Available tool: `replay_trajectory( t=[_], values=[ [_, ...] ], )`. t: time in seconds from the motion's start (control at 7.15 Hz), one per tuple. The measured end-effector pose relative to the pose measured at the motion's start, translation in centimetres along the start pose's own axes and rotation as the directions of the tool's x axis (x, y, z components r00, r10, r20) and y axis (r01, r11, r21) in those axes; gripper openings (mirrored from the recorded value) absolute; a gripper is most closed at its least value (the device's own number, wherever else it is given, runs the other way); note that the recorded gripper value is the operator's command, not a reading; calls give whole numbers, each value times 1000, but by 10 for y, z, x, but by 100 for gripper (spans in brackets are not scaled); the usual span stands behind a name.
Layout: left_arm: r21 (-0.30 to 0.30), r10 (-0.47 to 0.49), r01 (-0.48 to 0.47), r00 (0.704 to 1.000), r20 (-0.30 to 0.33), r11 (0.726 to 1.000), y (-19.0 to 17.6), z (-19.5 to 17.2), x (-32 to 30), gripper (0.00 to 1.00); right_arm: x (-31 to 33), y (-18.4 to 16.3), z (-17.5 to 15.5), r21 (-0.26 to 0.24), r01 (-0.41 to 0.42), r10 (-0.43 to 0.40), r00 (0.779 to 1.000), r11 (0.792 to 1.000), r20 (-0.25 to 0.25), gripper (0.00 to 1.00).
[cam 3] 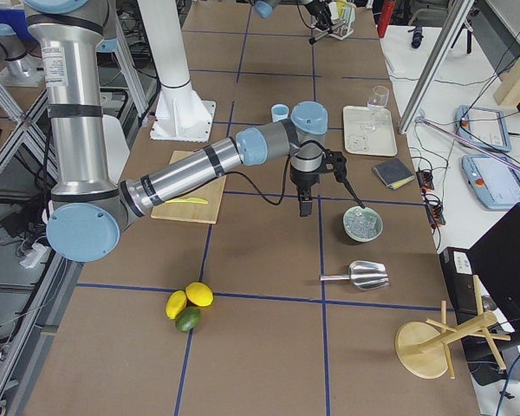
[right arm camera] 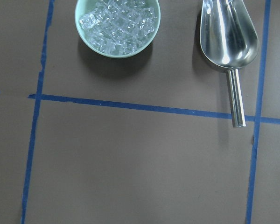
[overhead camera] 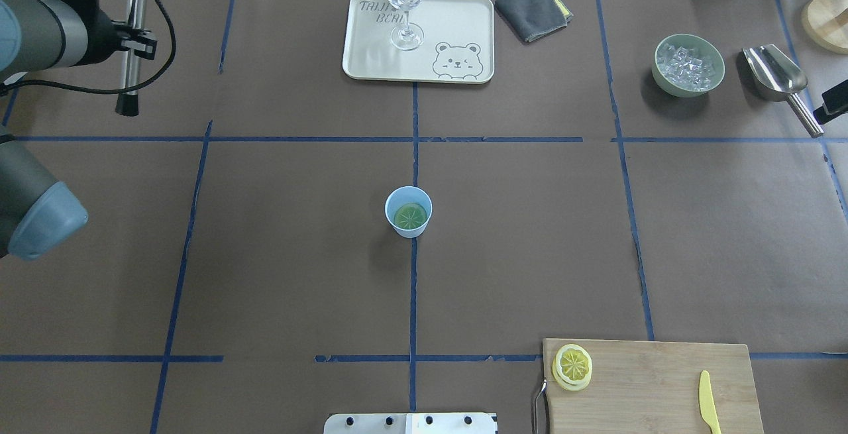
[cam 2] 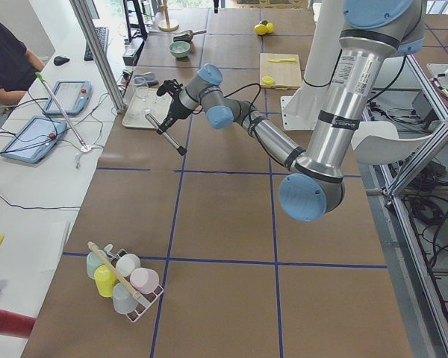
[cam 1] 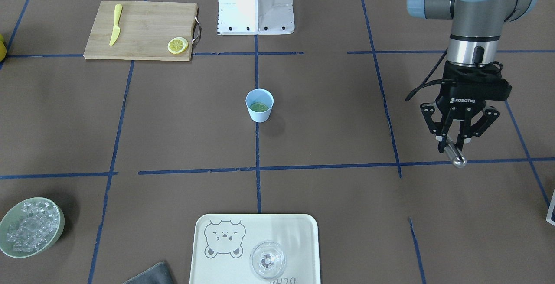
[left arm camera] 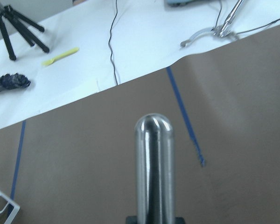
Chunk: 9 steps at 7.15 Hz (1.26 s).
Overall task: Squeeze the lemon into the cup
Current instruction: 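Carry the upright muddler with the left gripper over the blue cup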
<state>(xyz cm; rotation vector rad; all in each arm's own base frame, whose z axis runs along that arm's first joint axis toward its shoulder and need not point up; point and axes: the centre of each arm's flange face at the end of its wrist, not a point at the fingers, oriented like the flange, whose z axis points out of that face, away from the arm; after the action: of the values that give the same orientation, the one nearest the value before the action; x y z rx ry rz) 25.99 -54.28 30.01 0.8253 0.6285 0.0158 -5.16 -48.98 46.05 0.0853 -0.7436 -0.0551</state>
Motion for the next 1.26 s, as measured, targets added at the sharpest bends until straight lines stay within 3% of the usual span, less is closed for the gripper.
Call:
replay_trajectory(
  t=[0.28,0.56,0.7,1.12,1.26],
  values=[
    [77,-102,113,985,-137,991,-7,-26,43,0,15,6,6,-13,-44,44,999,999,-13,100],
    [92,-192,222,947,-257,971,-6,-60,80,0,15,3,6,-11,-45,45,999,999,-14,100],
    [95,-231,268,928,-294,959,-6,-74,95,0,15,2,7,-12,-50,50,999,999,-16,100],
    [185,-291,359,903,-315,915,15,-96,161,0,49,13,9,-24,-74,74,997,997,-18,100],
    [202,-323,399,888,-327,894,23,-103,182,0,75,14,8,-30,-53,53,999,998,2,100]
  ],
)
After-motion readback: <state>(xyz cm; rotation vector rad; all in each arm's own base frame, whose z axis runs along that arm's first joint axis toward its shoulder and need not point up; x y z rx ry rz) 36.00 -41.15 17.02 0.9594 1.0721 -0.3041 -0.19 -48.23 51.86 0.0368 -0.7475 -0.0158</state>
